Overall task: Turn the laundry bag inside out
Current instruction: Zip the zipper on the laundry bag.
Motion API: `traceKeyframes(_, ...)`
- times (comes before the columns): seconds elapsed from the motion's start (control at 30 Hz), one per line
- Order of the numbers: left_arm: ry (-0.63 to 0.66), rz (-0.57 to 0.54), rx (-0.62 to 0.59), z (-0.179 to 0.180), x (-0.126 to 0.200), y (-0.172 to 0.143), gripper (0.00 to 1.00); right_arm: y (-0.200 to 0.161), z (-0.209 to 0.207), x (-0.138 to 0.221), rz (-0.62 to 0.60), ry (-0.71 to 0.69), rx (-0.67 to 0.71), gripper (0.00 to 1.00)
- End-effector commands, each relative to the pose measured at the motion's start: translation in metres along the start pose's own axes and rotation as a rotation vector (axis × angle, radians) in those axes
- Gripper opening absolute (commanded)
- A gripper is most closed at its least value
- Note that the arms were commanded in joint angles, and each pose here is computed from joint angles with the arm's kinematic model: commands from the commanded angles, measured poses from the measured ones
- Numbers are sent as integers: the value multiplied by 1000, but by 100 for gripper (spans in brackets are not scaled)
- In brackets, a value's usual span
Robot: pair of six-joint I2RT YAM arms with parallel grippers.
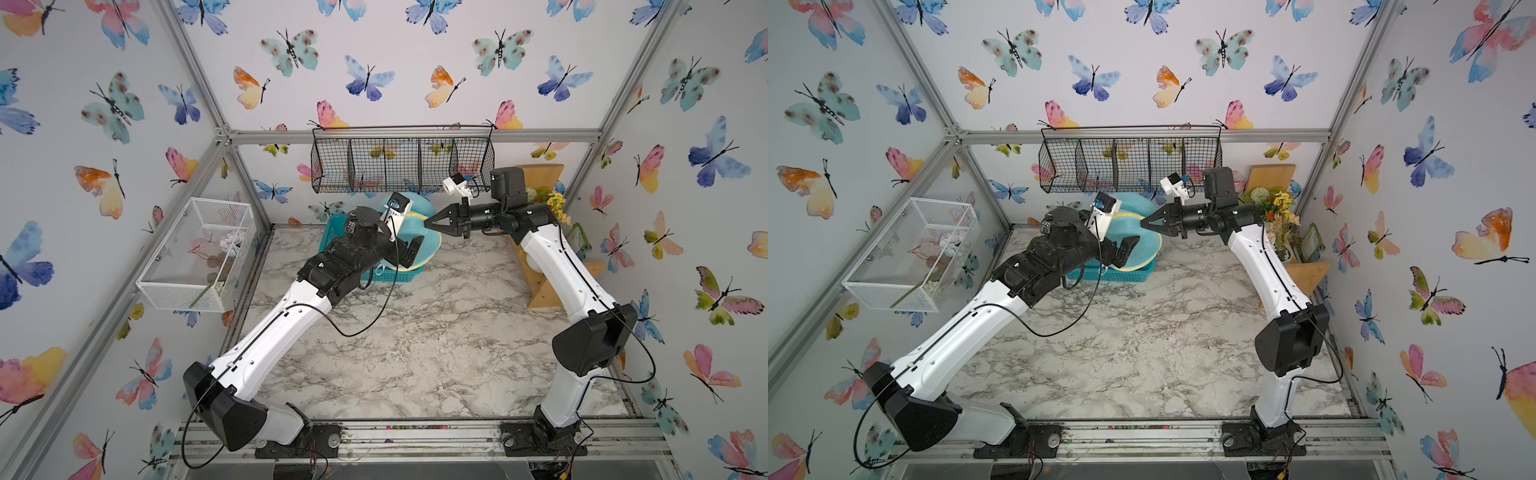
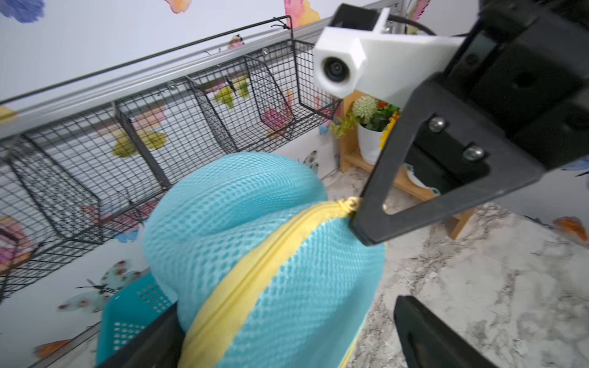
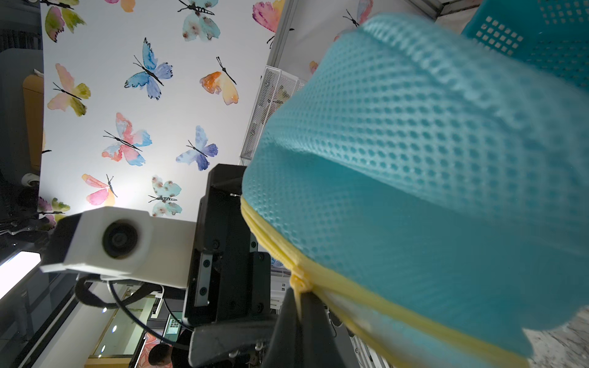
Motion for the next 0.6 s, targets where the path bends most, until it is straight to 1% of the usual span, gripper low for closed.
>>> traceKeyframes(0.0, 188, 37, -81, 30, 3, -2, 99, -5, 18, 3, -1, 9, 43, 2)
traceKeyframes(0.1, 218, 90, -95, 34, 3, -15, 99, -4, 20, 3, -1, 11, 47, 2)
traceKeyframes(0.3, 218, 143, -104, 33, 3, -33, 99, -4, 26, 2, 1, 19, 55, 2)
traceKeyframes(0.43, 173, 125, -78, 24, 0, -30, 99, -6, 29, -1, 11, 27, 57, 2)
traceKeyframes(0.57, 126, 91, -112, 6, -3, -21, 99, -12, 31, -7, 29, 35, 58, 2)
Point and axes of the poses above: each gripper's point midway between its finger pads, its own x axis back along the fingers, its own z axis along the line the jaws close on, y = z × x, the point moved 1 cm from there along x, back along the fingers, and after that the axes turned 1 degree about x, right-handed, at the moved point
